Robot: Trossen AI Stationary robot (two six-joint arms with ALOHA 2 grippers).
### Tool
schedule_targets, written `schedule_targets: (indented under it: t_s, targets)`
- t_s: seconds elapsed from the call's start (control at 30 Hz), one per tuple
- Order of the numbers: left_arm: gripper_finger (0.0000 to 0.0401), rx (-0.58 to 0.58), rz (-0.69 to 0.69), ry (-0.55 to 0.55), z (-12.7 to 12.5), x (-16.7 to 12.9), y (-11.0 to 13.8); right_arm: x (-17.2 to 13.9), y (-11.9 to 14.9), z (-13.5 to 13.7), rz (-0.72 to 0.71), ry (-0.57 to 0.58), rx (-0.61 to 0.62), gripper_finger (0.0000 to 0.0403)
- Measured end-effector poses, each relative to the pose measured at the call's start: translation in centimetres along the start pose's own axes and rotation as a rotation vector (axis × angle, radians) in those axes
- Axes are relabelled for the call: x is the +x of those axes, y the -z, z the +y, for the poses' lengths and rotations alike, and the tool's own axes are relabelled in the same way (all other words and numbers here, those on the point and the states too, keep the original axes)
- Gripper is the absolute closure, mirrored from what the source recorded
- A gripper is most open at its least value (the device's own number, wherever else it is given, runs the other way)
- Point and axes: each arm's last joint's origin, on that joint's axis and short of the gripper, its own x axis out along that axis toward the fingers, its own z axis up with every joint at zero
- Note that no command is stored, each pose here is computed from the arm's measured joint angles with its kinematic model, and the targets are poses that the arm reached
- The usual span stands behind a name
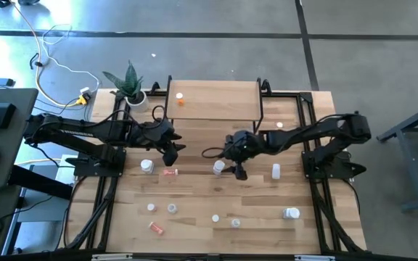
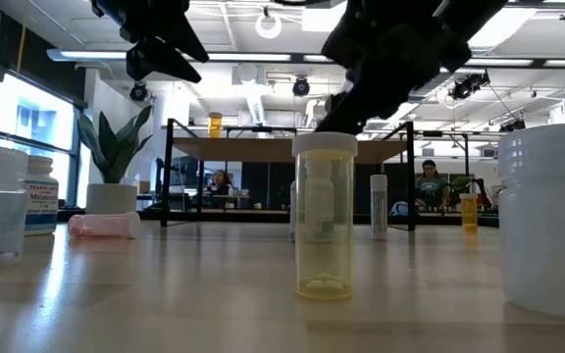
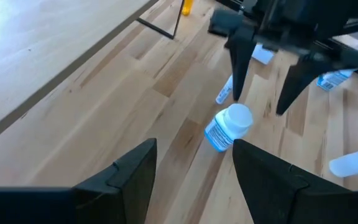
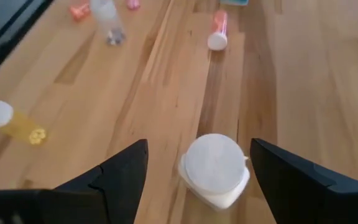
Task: Pick and place medicine bottles onto shelf by color
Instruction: Put the top blue pill bottle on the shelf
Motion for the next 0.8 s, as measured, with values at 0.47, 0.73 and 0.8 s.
schedule_targets:
  t_s: [0.47,0.73,0.8]
  targets:
    - [0.0201,-0.006,0.02,-0.01,0.1,0.0,0.2,2.6,1.8,-0.5,0.086,0.021,0.027,0.0148]
    - [0.0201,-0.006,0.02,-0.01,0.1,0.0,0.2,2.6,1.8,-0.5,0.076,0.024,0.059,0.0206]
    - [0.0201,-0.005,0.02,-0.01,0.1,0.0,0.2,2.6,1.7,-0.5,0.073,0.029,0.057,0.0217]
